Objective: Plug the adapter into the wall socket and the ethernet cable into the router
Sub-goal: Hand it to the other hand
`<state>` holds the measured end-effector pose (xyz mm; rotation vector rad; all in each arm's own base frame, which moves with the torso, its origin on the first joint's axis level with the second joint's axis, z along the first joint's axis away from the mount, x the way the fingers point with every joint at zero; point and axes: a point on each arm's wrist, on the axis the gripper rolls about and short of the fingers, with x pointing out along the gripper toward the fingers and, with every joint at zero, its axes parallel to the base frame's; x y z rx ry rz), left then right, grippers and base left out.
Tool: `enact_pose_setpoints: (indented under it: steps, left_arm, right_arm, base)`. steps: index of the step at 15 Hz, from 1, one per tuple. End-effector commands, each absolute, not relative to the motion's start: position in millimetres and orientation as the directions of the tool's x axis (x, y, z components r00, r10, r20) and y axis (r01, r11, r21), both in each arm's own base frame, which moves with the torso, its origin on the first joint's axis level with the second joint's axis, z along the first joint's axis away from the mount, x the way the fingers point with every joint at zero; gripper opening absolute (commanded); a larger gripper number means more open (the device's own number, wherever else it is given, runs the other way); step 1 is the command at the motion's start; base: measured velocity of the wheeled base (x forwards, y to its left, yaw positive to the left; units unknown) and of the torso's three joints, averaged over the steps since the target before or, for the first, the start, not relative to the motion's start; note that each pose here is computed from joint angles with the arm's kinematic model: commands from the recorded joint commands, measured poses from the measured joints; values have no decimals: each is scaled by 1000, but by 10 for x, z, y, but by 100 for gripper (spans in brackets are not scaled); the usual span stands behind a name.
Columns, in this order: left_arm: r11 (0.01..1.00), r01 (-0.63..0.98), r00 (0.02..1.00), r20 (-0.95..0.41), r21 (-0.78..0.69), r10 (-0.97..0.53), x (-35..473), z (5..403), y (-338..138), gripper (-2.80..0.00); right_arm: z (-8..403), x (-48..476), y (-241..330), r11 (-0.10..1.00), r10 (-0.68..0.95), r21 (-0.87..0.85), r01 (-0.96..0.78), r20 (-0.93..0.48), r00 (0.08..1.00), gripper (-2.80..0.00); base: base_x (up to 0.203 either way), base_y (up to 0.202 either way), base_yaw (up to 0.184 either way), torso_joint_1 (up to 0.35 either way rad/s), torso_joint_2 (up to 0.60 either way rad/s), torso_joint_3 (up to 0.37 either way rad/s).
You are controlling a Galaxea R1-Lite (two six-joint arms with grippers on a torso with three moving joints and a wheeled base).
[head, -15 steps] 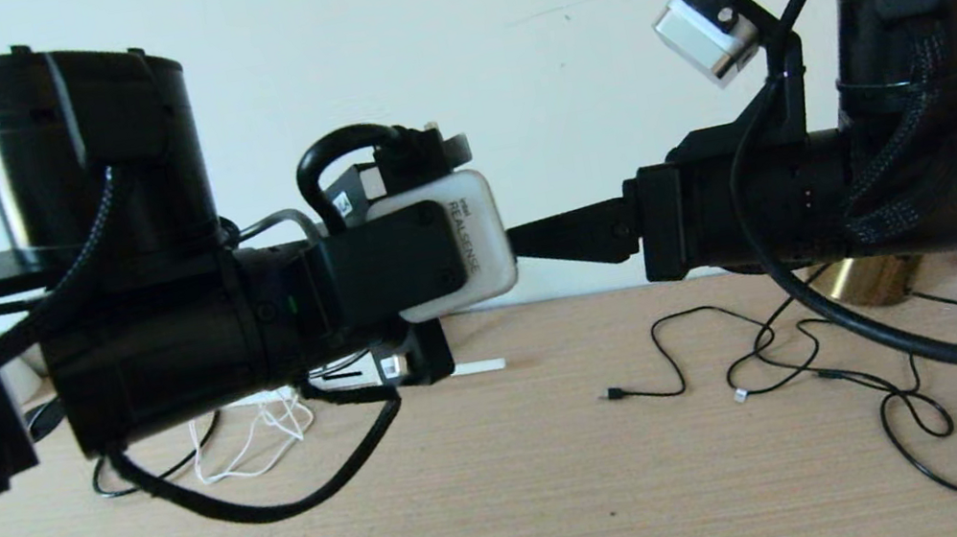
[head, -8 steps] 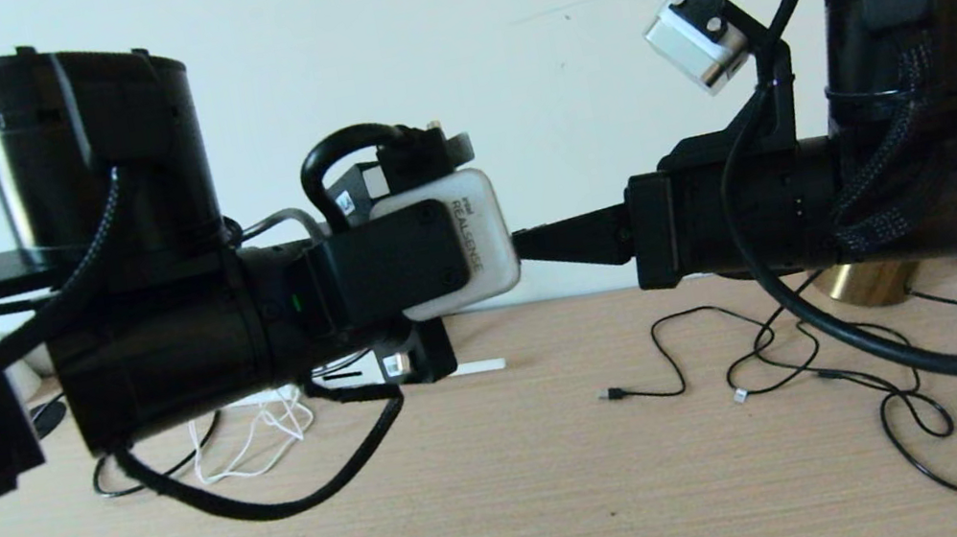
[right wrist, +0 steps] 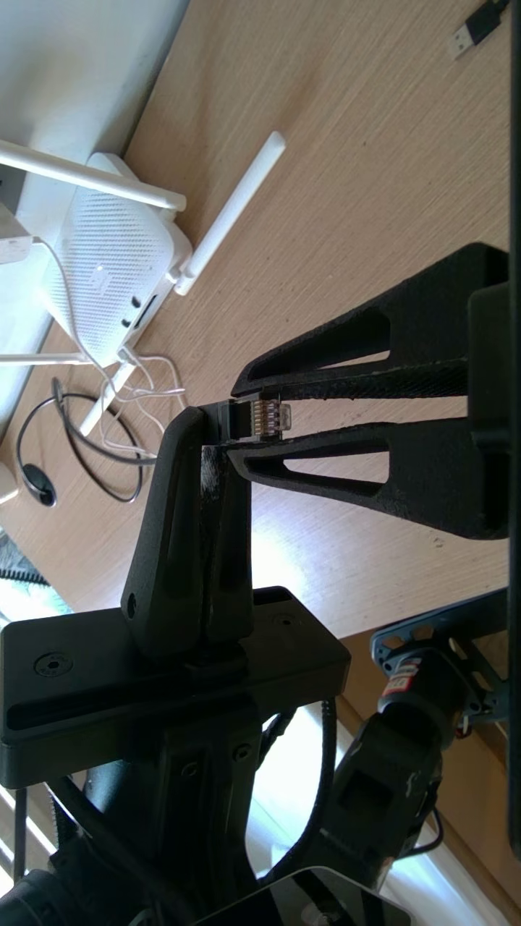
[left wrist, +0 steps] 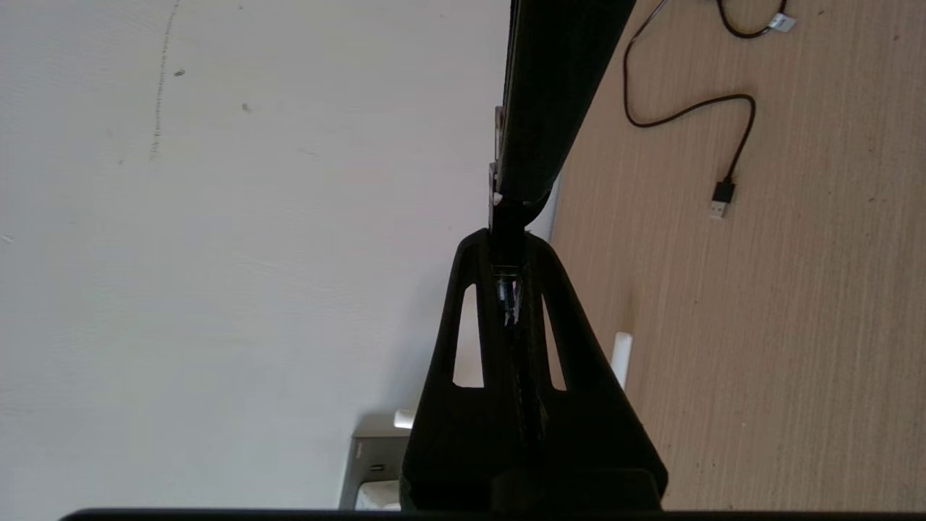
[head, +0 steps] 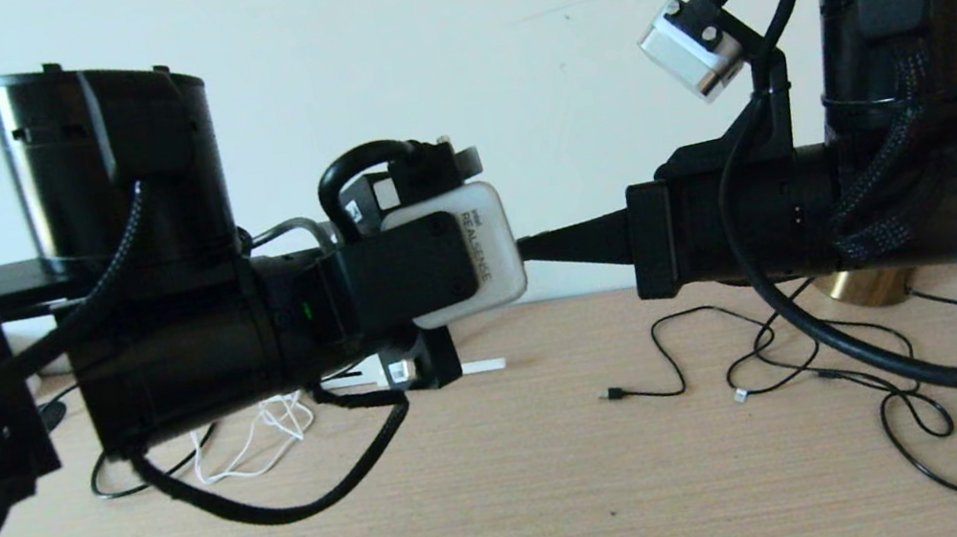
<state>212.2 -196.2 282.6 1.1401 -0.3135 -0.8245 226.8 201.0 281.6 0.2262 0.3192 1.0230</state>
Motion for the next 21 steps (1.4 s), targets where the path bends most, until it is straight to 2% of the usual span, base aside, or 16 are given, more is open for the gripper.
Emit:
enact_pose_setpoints:
  steps: [1, 4, 5, 10, 13, 19, 21]
  left_arm:
    - [162, 418, 671, -184, 894, -718, 2129, 2808, -1971, -280]
    - [163, 416, 672, -181, 895, -718, 2136, 2805, -1977, -280]
    - [164, 416, 672, -181, 895, -718, 2136, 2808, -1977, 0]
    - [180, 394, 678, -152, 901, -719, 2087, 2810, -1930, 0]
    - [181, 365, 686, -132, 913, -716, 2039, 2669, -1858, 0]
    - [295, 160, 670, 115, 942, -733, 2165, 2716, -1941, 0]
    - [265, 103, 631, 143, 959, -763, 2191, 2654, -1899, 0]
  right_arm:
    - [2800, 2266, 2010, 502, 864, 333, -798, -156, 479, -280]
    - [2781, 2265, 2009, 504, 863, 333, -797, -161, 478, -280]
    - [2773, 2261, 2013, 503, 864, 332, -798, -164, 476, -280]
    - [2817, 2218, 1976, 509, 859, 349, -787, -151, 488, -280]
    - [2937, 2153, 1912, 479, 860, 519, -708, -114, 498, -280]
    - [3036, 2111, 1847, 347, 860, 829, -438, -96, 501, -280]
    - [3075, 2163, 1765, 309, 853, 895, -321, -112, 509, -280]
  base:
    - [0, 0, 0, 0, 0, 0]
    - [0, 0, 0, 0, 0, 0]
    - [0, 0, 0, 0, 0, 0]
    - [0, 0, 0, 0, 0, 0]
    - [0, 0, 0, 0, 0, 0]
    - [0, 0, 0, 0, 0, 0]
    - [0, 0, 0, 0, 0, 0]
